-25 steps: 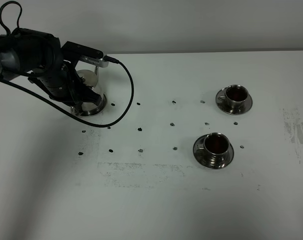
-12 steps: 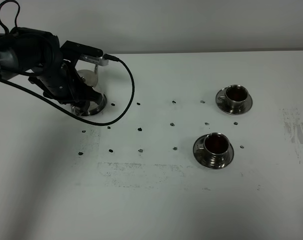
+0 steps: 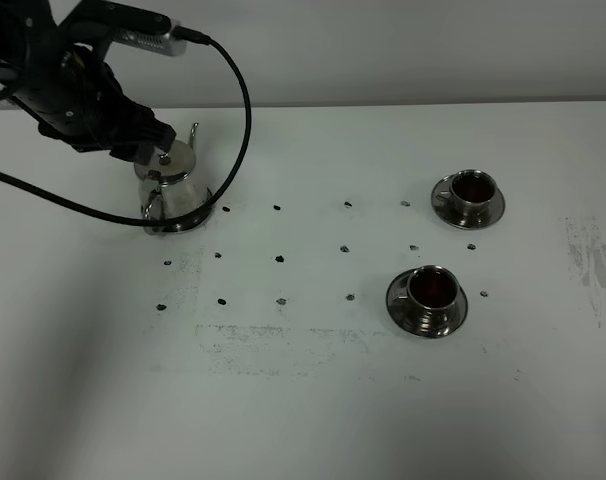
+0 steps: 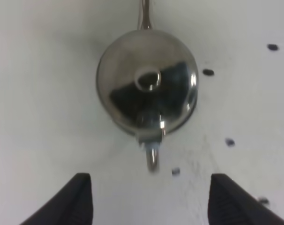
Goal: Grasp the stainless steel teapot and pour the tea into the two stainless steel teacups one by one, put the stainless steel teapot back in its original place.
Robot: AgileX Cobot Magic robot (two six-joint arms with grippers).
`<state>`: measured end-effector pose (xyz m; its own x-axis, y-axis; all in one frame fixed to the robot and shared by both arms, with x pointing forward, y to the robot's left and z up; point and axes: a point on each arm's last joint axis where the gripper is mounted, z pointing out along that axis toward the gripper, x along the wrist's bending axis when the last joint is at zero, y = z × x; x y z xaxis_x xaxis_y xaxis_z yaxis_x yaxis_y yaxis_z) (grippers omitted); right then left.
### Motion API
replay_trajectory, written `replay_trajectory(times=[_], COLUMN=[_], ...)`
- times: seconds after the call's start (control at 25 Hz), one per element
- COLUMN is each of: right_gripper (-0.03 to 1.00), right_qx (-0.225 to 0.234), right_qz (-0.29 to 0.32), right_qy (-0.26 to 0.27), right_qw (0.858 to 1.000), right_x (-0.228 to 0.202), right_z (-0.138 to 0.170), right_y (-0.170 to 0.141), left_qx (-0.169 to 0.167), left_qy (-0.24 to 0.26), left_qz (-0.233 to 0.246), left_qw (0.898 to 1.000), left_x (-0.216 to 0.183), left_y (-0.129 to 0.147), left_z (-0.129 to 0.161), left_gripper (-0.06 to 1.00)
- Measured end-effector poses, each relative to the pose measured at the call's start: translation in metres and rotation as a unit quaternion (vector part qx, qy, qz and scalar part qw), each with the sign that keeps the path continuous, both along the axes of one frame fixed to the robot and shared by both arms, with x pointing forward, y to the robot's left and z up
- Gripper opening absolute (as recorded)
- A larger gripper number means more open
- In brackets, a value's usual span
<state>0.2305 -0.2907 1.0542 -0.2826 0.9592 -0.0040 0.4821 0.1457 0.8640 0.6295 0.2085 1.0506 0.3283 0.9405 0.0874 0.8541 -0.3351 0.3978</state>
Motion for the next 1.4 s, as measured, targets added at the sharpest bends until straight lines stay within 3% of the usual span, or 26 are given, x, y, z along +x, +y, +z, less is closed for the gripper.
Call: replay_trajectory(times=[0.6, 0.76, 1.0, 1.4], right_gripper=[0.30, 0.30, 0.30, 0.30], right_qx=[0.000, 0.000, 0.000, 0.000], right_qz=[0.000, 0.000, 0.000, 0.000], right_qy=[0.000, 0.000, 0.000, 0.000], right_qw=[1.000, 1.000, 1.000, 1.000], right_x=[0.000, 0.000, 0.000, 0.000], right_z=[0.000, 0.000, 0.000, 0.000], right_y=[0.000, 0.000, 0.000, 0.000], left_qx=[-0.014, -0.045, -0.074, -0.113], left_qy=[-0.050, -0.050, -0.102, -0.123], left_qz=[0.004, 0.003, -0.003, -0.016], left_qw=[0.999, 0.998, 0.992, 0.986], left_x=[-0.056, -0.089, -0.142, -0.196], left_y=[0.014, 0.017, 0.028, 0.034], left_z=[0.084, 0.113, 0.160, 0.184], left_gripper=[0.54, 0.54, 0.54, 0.54])
